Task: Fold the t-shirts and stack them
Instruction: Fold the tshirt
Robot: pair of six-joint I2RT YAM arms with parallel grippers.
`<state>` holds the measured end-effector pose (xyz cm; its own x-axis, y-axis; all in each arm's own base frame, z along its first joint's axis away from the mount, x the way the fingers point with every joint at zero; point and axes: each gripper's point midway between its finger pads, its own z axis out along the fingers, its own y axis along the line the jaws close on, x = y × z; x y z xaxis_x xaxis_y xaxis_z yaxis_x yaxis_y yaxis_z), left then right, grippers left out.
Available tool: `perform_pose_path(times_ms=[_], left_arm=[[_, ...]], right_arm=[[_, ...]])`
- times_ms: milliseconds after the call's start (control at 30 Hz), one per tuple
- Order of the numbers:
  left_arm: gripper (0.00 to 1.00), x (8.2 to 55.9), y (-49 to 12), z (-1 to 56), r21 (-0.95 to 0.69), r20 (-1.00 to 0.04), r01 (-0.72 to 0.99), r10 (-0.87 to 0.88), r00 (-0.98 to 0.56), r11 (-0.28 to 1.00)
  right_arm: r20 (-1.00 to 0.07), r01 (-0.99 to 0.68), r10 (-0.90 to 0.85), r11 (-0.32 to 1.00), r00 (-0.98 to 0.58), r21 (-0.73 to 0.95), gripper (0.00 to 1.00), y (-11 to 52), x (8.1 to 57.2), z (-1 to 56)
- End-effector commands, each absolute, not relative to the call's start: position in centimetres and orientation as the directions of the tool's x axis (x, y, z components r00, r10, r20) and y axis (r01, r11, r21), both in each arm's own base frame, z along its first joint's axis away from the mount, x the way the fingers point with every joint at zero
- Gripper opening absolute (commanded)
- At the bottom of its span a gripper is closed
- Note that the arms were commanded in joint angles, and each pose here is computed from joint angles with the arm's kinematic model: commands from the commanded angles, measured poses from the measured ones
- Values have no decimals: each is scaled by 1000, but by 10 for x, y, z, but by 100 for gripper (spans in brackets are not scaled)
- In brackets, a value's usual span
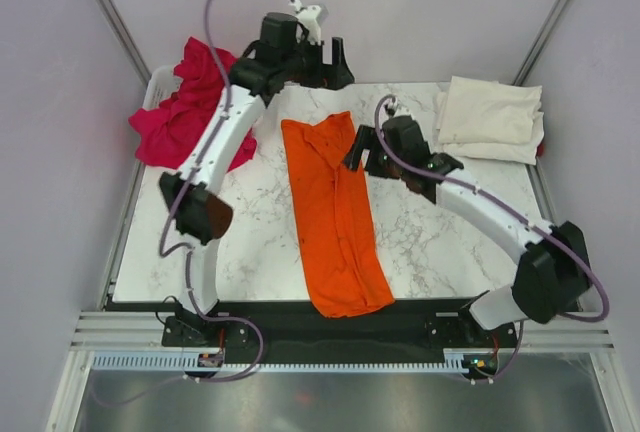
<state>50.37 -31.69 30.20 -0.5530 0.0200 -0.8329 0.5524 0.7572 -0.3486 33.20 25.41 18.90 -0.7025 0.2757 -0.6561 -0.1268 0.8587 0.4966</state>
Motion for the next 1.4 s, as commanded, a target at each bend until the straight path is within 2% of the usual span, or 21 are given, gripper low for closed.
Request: perform_pose_path(times_ms=[0,33,133,167,200,233,267,300,333,367,433,600,833,900,933,967,1167,1233,1367], left_arm=[[100,459,-264,346,-253,-872,497,26,-489,830],[100,448,-255,342,-243,-867,479,33,-498,843],[100,400,-222,323,-224,-841,424,47,-540,877],[100,382,-213,294,-220,-805,413,75,-589,884],[100,361,-203,306,-215,-825,420,66,-561,882],[100,349,-194,304,-204,-830,414,67,-554,887],[100,334,-185,276,-192,-799,401,94,-593,896],[100,323,-178,272,-183,-801,397,98,-591,899],[100,303,-166,290,-178,-838,401,75,-541,899],[100,291,-160,267,-174,-817,397,93,-569,901],[100,266,-147,277,-148,-856,430,102,-507,891],[100,229,-123,258,-165,-876,382,44,-481,909],[100,217,-122,230,-215,-849,356,6,-529,910],[100,216,-121,221,-218,-843,348,4,-537,912],[100,215,-120,216,-215,-840,343,6,-542,914],[100,212,-118,202,-213,-826,338,16,-564,917],[100,209,-117,187,-210,-808,332,28,-588,920],[100,218,-128,200,-218,-845,385,24,-534,897],[100,219,-128,198,-216,-841,385,29,-540,897]], right_arm=[[-707,-72,304,891,-639,449,88,223,401,195],[-689,-56,292,899,-663,434,87,223,417,174],[-709,-126,240,898,-663,422,85,230,477,172],[-698,-168,205,889,-686,426,84,236,487,165],[-642,-141,186,895,-744,423,82,238,501,122],[-651,-142,212,883,-728,447,79,236,525,135],[-621,-155,222,855,-752,494,77,241,532,128],[-580,-127,231,851,-781,509,73,241,541,100],[-598,-141,248,838,-762,527,66,243,556,110],[-594,-135,258,834,-762,535,65,240,564,105],[-587,-141,248,831,-771,538,65,243,575,88],[-540,-138,249,805,-804,577,62,254,578,52],[-482,-131,248,770,-840,625,37,269,576,14],[-464,-116,254,767,-849,632,24,270,577,1],[-461,-106,261,769,-848,630,8,269,578,-2],[-457,-80,282,776,-843,625,0,264,581,-6],[-491,155,478,813,-729,561,0,185,614,-6],[-510,244,537,810,-672,533,0,155,623,-4],[-544,300,579,801,-607,518,0,134,628,7]])
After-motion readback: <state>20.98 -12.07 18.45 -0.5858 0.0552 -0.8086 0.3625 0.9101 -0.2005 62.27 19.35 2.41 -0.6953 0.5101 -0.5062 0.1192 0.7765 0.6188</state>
